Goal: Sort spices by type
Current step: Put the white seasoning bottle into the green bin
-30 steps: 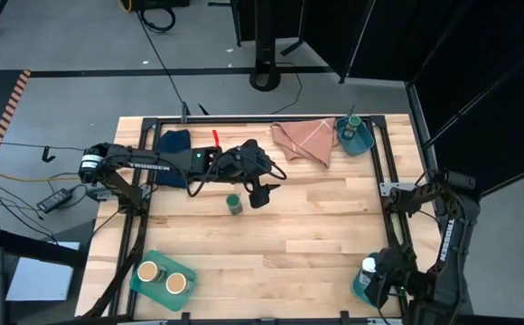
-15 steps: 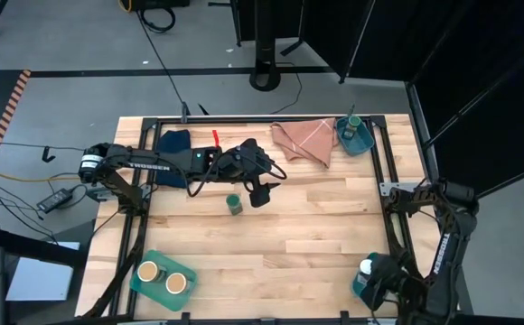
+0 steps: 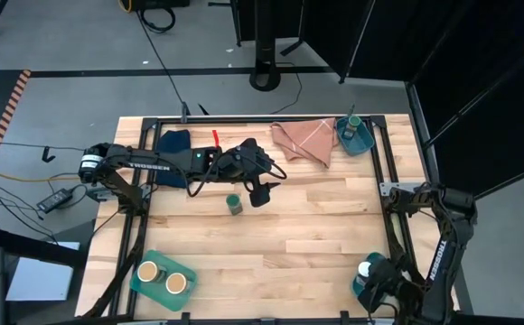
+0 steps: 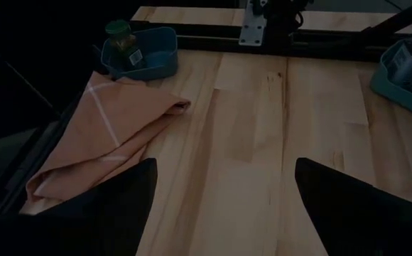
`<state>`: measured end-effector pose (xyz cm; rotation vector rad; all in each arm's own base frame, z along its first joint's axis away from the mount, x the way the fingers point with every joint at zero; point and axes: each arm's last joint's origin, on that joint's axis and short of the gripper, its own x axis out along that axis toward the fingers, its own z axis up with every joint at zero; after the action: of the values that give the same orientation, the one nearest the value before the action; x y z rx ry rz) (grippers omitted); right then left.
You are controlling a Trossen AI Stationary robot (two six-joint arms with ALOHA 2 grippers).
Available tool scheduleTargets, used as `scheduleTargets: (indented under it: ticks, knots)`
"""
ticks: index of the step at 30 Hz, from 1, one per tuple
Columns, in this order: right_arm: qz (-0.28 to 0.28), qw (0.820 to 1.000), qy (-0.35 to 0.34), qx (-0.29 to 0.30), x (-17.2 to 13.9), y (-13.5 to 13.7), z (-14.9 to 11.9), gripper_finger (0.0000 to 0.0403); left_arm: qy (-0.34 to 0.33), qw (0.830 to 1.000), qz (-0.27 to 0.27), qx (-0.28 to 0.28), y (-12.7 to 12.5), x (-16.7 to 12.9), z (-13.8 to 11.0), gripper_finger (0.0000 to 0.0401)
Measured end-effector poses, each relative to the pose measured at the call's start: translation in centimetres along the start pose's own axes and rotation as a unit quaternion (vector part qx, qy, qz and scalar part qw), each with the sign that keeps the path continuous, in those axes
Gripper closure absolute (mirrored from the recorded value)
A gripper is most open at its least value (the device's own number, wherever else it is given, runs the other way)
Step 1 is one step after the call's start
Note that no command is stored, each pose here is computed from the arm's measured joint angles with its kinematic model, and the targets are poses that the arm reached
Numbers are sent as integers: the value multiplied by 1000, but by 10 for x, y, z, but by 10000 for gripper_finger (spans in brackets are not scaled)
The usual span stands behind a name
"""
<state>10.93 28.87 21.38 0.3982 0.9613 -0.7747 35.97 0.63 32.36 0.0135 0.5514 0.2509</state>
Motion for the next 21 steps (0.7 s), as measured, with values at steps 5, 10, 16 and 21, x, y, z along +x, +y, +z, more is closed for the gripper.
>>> scheduleTargets:
  ticks: [5, 10, 16, 21]
  knots:
    - [4, 1000, 1, 0, 0, 1, -1, 197, -1, 1000, 10, 0, 1, 0, 0, 62]
    - [5, 1000, 2, -1, 0, 1, -1, 197, -2, 1000, 11, -1, 1, 0, 0, 62]
    - [9, 1000, 4, 0, 0, 2, -1, 141, -2, 1000, 11, -1, 1, 0, 0, 62]
    - [9, 1000, 4, 0, 0, 2, -1, 118, -2, 1000, 11, 0, 1, 0, 0, 62]
